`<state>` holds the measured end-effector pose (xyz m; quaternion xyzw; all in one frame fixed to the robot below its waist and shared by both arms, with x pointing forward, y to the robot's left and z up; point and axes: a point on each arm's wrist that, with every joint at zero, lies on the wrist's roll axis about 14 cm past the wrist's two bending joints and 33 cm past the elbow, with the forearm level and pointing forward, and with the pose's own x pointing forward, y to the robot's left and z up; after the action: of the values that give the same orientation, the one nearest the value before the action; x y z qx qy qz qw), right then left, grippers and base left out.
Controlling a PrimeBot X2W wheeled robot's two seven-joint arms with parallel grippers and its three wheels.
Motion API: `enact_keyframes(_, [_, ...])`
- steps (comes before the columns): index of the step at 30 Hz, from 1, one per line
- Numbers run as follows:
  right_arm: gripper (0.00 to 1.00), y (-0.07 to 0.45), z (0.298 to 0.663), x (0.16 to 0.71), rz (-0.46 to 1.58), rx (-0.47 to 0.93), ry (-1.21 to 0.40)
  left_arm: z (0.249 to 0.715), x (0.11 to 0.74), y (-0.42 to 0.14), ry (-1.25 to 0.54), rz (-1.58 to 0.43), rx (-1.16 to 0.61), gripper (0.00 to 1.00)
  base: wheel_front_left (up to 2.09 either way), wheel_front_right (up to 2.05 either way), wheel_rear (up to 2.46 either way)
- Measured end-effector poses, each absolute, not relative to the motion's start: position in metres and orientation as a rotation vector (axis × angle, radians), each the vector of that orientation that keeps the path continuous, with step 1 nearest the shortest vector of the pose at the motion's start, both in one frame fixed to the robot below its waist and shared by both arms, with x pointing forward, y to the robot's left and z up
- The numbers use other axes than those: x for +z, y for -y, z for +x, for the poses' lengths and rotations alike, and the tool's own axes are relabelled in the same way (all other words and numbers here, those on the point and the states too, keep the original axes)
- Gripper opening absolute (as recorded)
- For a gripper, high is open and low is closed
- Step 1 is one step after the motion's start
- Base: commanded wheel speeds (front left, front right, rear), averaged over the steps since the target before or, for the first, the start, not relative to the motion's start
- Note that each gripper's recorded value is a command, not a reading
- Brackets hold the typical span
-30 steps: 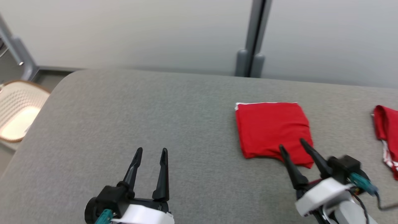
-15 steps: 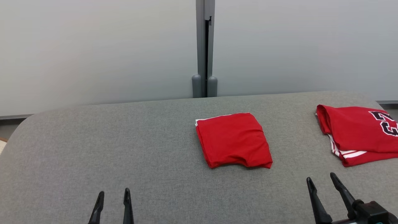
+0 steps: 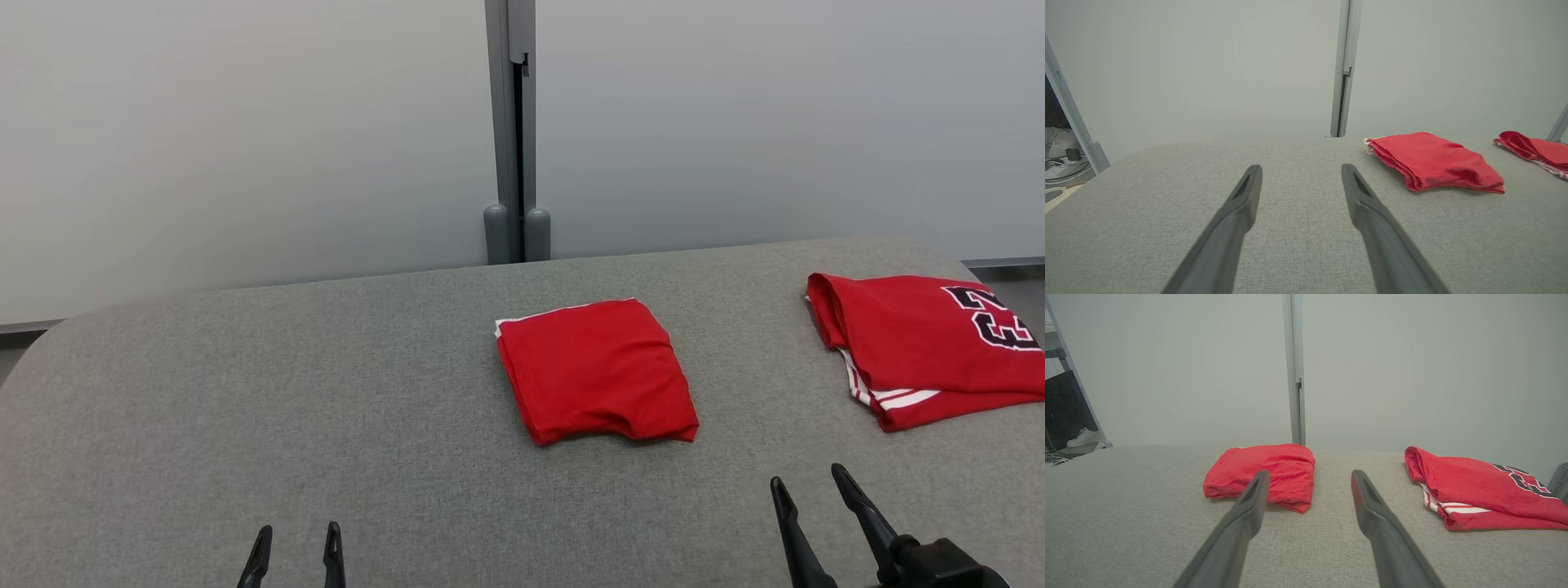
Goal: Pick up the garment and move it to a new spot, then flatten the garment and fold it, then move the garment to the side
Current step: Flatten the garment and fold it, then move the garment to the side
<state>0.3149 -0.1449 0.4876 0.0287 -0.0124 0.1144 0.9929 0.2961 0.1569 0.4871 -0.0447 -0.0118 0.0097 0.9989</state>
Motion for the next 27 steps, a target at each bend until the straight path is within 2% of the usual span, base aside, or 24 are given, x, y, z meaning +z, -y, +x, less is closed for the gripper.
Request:
enact_keyframes(19, [1.0, 0.13, 0.319, 0.486, 0.063, 0.278, 0.015, 0.295, 0.484, -0.159, 0.012, -0.101, 0.03, 1.0, 0.0, 0.0, 0.0])
enact_keyframes(27, [1.0, 0.113, 0.349, 0.491, 0.094, 0.348, 0.011, 0.308, 0.492, -0.151, 0.032, -0.102, 0.009, 1.0, 0.0, 0.0, 0.0])
